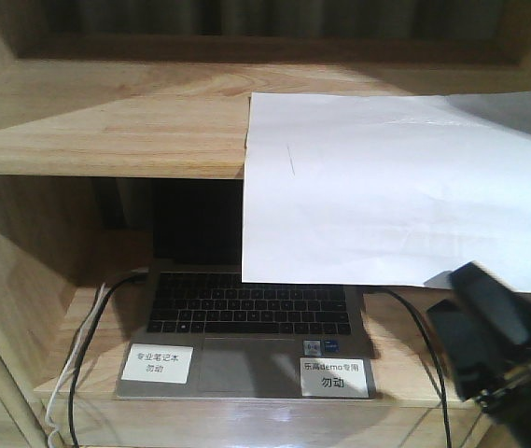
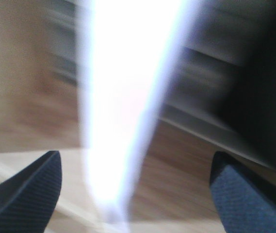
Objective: Grab stapler and paper to desk for stapling
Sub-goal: 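Move the right gripper to the white paper edge and pinch it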
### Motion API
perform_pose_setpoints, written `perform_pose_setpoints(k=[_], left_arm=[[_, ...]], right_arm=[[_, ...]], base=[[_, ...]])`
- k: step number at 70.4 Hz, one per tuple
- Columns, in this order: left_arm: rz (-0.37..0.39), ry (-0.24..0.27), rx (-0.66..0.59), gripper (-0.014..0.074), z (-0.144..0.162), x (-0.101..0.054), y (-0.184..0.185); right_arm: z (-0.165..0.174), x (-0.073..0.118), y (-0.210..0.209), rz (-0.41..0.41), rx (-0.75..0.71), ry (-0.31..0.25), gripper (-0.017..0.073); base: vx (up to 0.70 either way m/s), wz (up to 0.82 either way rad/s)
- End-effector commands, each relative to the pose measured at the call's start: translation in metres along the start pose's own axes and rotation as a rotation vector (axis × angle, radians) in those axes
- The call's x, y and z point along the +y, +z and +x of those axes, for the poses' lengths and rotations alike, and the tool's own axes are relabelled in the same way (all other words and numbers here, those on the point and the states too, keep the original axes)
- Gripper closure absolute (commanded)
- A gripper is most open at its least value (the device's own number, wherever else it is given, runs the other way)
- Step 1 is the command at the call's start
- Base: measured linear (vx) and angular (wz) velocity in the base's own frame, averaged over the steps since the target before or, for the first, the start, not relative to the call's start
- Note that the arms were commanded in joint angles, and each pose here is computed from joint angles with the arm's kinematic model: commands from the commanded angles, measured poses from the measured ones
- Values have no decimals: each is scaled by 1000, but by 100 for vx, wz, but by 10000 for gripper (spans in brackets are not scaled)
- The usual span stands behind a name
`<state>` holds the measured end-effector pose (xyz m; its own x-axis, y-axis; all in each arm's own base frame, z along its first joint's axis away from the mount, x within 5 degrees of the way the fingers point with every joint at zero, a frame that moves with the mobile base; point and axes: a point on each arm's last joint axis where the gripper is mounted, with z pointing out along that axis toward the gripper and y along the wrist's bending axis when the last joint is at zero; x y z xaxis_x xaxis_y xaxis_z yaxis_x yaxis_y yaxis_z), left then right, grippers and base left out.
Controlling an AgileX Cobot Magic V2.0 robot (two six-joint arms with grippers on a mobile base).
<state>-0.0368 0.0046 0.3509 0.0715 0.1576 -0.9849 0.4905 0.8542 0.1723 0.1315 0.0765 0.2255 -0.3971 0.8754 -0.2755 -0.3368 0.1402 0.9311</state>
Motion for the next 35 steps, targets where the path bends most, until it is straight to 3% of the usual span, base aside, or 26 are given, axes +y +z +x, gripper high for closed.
perform_pose_setpoints(k=[1,20,29,35], left_arm=[[-20,-11,-113,600,-15,3,0],[-20,-11,-113,600,-15,3,0],[-20,-11,-113,600,-15,3,0],[-20,-11,-113,600,-15,3,0]], right_arm=[[-7,17,5,-179,-82,-10,-30],[-11,15,6,-161,-127,12,-30],[-12,25,15,-205,-129,11,-30],[-14,34,22,-245,-138,-20,-30]], base=[[0,0],[0,0],[0,0],[0,0]])
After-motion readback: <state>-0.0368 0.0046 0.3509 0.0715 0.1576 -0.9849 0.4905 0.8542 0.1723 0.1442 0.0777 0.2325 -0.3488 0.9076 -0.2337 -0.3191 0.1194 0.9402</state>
